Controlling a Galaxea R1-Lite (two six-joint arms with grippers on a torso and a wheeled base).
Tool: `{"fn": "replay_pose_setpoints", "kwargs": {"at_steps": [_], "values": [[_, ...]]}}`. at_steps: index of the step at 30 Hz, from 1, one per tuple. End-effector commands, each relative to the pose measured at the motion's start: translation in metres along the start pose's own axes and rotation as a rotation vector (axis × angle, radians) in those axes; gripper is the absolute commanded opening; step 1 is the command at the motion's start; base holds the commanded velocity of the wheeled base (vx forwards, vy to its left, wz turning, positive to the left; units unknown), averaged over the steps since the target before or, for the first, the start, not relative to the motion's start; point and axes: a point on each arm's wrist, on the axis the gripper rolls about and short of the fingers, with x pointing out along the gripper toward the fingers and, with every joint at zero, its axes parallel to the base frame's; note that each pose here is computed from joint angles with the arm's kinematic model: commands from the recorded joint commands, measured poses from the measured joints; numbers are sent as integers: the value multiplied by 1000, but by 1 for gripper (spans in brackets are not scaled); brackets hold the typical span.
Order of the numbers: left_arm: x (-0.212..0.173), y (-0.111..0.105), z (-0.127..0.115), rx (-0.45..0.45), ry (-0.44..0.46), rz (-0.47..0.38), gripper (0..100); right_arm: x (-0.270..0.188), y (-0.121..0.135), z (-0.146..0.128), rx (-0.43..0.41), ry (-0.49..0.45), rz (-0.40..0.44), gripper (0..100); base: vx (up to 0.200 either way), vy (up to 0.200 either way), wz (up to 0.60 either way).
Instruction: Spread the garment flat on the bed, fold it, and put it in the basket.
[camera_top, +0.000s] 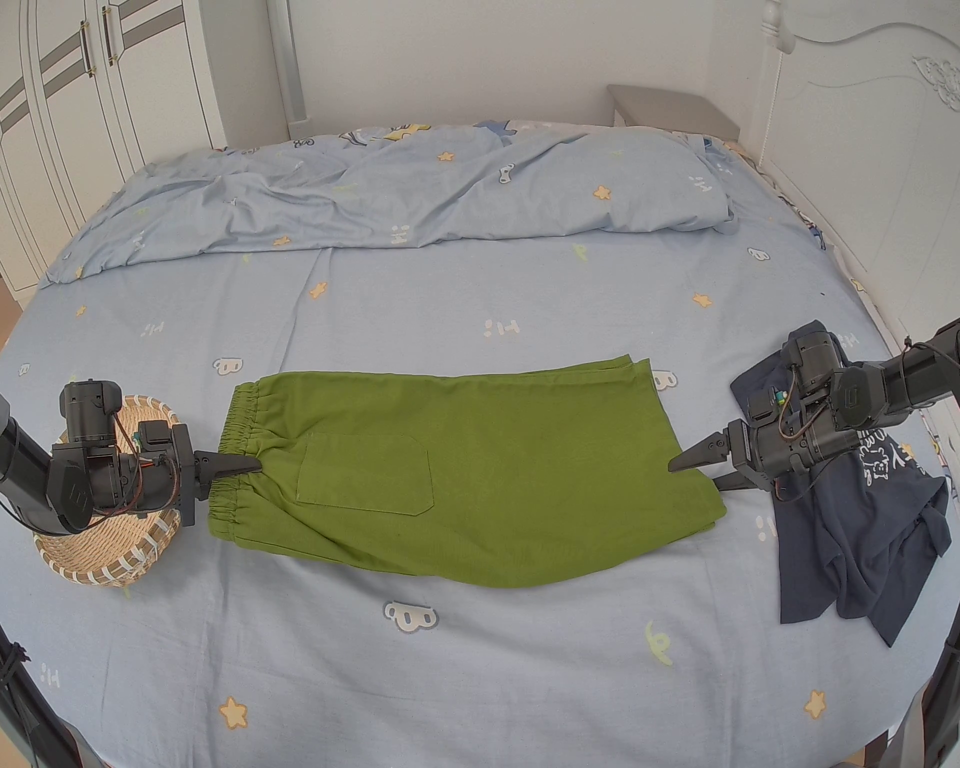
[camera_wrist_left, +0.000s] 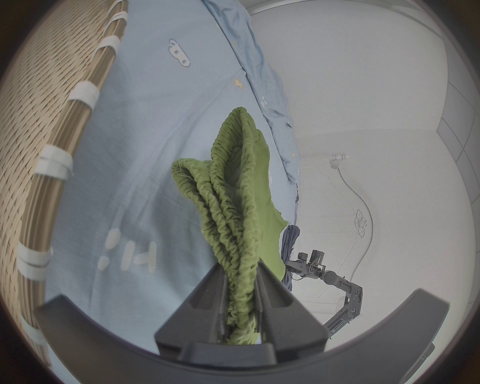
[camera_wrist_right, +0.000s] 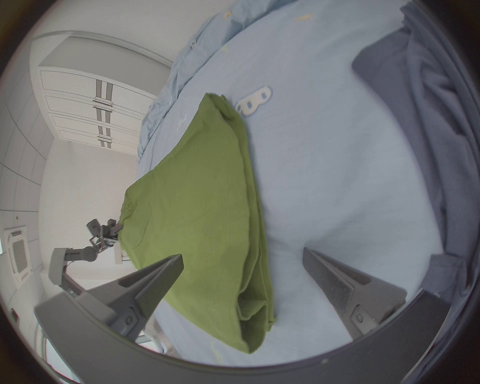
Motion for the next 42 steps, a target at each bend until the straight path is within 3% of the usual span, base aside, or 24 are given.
{"fn": "replay_pose_setpoints", "kwargs": {"at_steps": [1, 8, 14, 19, 20, 35, 40, 42], "values": [[1, 1, 0, -3, 3, 0, 0, 12, -10, 0, 37, 86, 71, 100, 0, 0, 0], [2, 2, -1, -5, 6, 1, 0, 15, -6, -3, 30, 179, 143, 100, 0, 0, 0], [3, 1, -1, -2, 8, -1, 0, 22, -11, -3, 34, 188, 146, 100, 0, 0, 0], [3, 1, -2, -3, 10, -1, 0, 21, -13, 1, 36, 169, 200, 100, 0, 0, 0], [3, 1, -2, -3, 10, -1, 0, 21, -13, 1, 36, 169, 200, 0, 0, 0, 0], [1, 3, -1, -16, 10, 4, 0, 12, -39, 7, 97, 140, 181, 0, 0, 0, 0], [0, 2, -5, -34, 22, 12, 0, -23, -4, 8, 45, 109, 189, 0, 0, 0, 0], [-3, 3, -8, -59, 33, 25, 0, -45, 28, 0, -4, 101, 206, 0, 0, 0, 0]]}}
